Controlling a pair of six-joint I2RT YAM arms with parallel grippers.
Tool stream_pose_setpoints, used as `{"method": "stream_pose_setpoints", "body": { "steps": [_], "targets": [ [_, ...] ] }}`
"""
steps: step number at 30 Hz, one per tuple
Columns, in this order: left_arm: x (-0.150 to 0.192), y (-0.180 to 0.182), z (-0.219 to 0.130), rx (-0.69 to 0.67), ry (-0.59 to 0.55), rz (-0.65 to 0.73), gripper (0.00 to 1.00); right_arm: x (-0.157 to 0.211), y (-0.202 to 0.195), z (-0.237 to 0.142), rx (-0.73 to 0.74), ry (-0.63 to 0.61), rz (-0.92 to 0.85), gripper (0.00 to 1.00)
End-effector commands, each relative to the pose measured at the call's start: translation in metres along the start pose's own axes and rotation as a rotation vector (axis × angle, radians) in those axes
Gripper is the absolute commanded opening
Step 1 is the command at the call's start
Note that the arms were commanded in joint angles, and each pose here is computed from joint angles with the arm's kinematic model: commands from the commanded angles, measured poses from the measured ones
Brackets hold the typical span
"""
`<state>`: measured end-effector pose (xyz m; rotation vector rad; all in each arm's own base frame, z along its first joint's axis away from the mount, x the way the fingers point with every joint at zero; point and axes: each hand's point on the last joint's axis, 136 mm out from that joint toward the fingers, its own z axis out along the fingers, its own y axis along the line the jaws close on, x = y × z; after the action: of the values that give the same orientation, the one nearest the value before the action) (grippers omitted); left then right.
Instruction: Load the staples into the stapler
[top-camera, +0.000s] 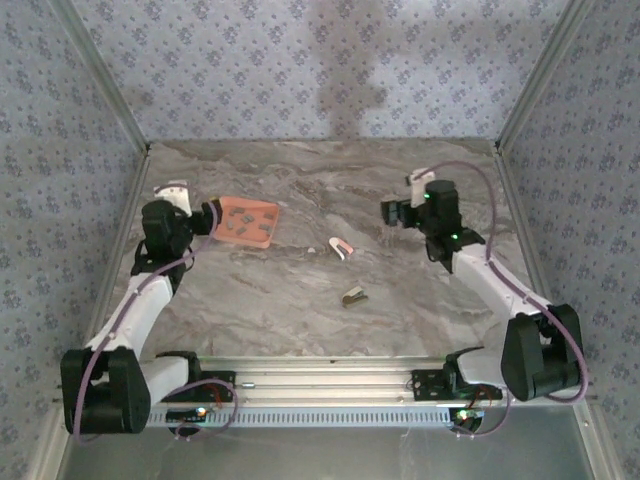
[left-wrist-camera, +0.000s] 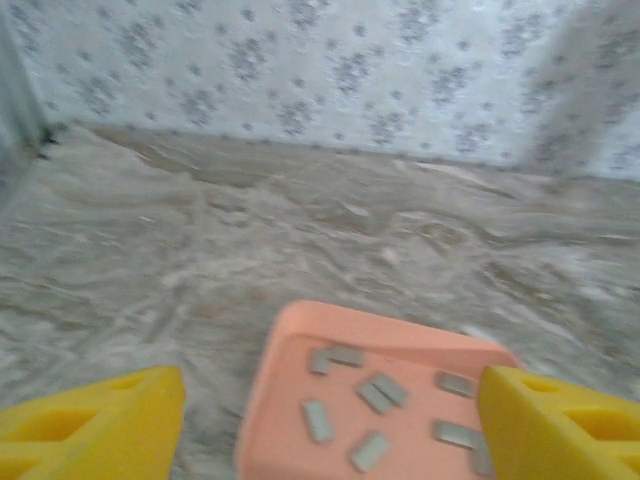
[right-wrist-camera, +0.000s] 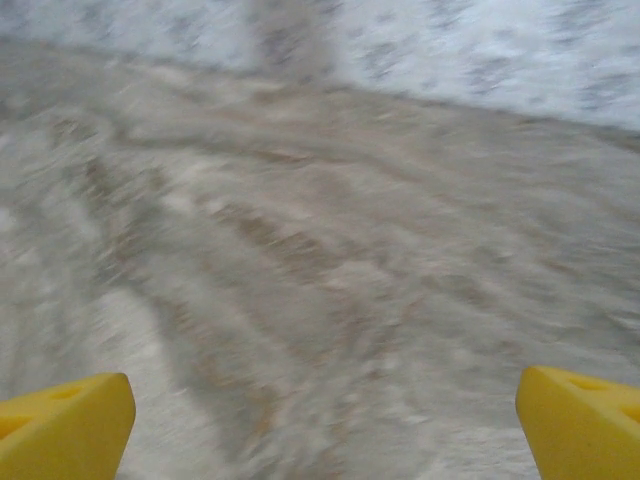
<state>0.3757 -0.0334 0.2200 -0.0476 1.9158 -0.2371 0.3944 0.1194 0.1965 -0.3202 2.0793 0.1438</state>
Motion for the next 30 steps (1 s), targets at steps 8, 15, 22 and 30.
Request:
{"method": "stream_pose_setpoints", "body": {
  "steps": [8, 15, 22, 30],
  "targets": [
    [0.071, -0.049, -0.027, 0.137, 0.312, -0.128, 0.66, 0.092, 0.126, 0.017, -0.236, 0.449, -0.194, 0.96],
    [0.085, -0.048, -0.026, 0.134, 0.321, -0.156, 0.64, 0.116, 0.146, 0.047, -0.291, 0.612, -0.212, 0.89],
    [0.092, -0.050, -0.021, 0.142, 0.342, -0.161, 0.64, 0.128, 0.148, 0.065, -0.294, 0.651, -0.238, 0.81],
    [0.095, -0.051, -0.019, 0.146, 0.341, -0.163, 0.64, 0.139, 0.137, 0.078, -0.275, 0.687, -0.245, 0.68]
  ]
}}
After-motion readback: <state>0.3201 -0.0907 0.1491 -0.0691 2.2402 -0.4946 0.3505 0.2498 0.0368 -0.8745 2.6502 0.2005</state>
